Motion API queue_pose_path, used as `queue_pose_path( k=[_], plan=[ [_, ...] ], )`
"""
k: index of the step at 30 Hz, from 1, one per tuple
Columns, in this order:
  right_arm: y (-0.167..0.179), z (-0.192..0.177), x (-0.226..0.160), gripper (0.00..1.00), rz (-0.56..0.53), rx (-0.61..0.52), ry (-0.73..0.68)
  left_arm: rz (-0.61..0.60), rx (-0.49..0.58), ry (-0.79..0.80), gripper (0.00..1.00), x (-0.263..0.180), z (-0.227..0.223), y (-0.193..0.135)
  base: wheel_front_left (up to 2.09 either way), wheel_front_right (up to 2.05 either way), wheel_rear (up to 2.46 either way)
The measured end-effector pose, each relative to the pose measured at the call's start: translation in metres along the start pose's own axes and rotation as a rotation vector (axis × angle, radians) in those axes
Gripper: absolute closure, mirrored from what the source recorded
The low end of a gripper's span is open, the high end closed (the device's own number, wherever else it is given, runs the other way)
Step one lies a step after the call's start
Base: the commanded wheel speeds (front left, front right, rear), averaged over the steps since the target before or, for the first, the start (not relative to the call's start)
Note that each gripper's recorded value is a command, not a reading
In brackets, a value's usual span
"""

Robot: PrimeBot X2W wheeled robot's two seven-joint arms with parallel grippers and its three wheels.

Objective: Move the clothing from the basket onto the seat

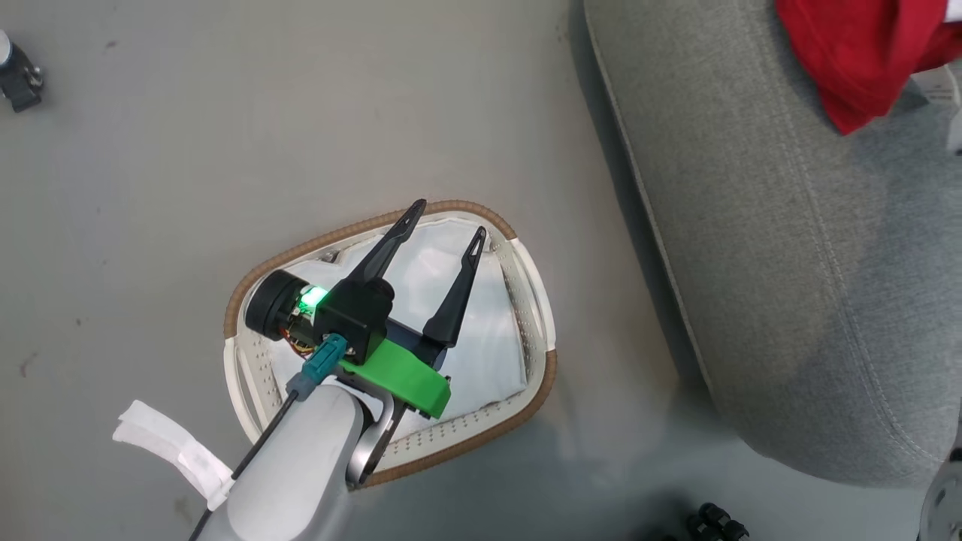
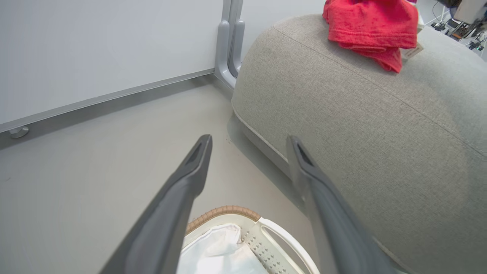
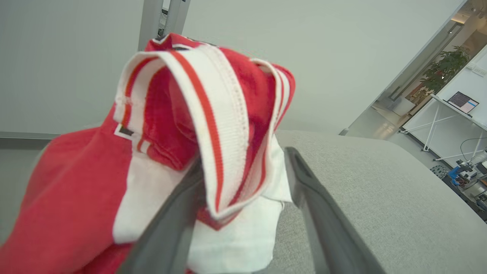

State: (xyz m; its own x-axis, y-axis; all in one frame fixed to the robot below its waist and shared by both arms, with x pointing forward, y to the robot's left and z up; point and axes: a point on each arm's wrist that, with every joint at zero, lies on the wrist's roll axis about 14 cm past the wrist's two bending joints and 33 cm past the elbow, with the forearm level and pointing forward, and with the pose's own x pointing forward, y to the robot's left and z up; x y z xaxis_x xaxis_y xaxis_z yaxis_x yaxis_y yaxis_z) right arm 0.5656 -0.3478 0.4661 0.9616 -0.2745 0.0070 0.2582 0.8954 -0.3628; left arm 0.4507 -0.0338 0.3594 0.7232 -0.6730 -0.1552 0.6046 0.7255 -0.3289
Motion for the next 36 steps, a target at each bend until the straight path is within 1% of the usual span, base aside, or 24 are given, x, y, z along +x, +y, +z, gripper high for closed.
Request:
queue_pose_path(
  k=[5,10,15,18,24,29,30,36],
  plan=[
    [0.003,-0.008,-0.031,0.00,0.032,0.004,0.026,-0.008,0.001,-0.027,0.00,0.001,0.013,-0.007,0.00,0.00,0.00],
    [0.011,0.003,-0.053,0.00,0.065,0.042,0.008,0.018,-0.013,-0.071,0.00,-0.001,0.032,-0.008,0.00,0.00,0.00],
    [0.012,0.034,-0.061,0.00,0.083,0.069,-0.065,0.069,-0.017,-0.141,0.00,-0.007,0.059,-0.004,0.00,0.00,0.00],
    [0.014,0.056,-0.063,0.00,0.096,0.090,-0.120,0.112,-0.040,-0.185,0.00,-0.014,0.075,0.001,0.00,0.00,0.00],
    [0.029,0.101,-0.069,0.00,0.152,0.124,-0.224,0.233,-0.042,-0.272,0.00,-0.041,0.107,0.023,0.00,0.00,0.00],
    [0.053,0.135,-0.076,0.00,0.215,0.176,-0.297,0.371,-0.028,-0.309,0.00,-0.077,0.119,0.048,0.00,0.00,0.00],
    [0.063,0.143,-0.079,0.00,0.237,0.194,-0.315,0.411,-0.020,-0.315,0.00,-0.088,0.121,0.056,0.00,0.00,0.00],
    [0.095,0.155,-0.101,0.00,0.306,0.286,-0.326,0.573,-0.006,-0.327,0.00,-0.143,0.119,0.082,0.00,0.00,0.00]
  ],
)
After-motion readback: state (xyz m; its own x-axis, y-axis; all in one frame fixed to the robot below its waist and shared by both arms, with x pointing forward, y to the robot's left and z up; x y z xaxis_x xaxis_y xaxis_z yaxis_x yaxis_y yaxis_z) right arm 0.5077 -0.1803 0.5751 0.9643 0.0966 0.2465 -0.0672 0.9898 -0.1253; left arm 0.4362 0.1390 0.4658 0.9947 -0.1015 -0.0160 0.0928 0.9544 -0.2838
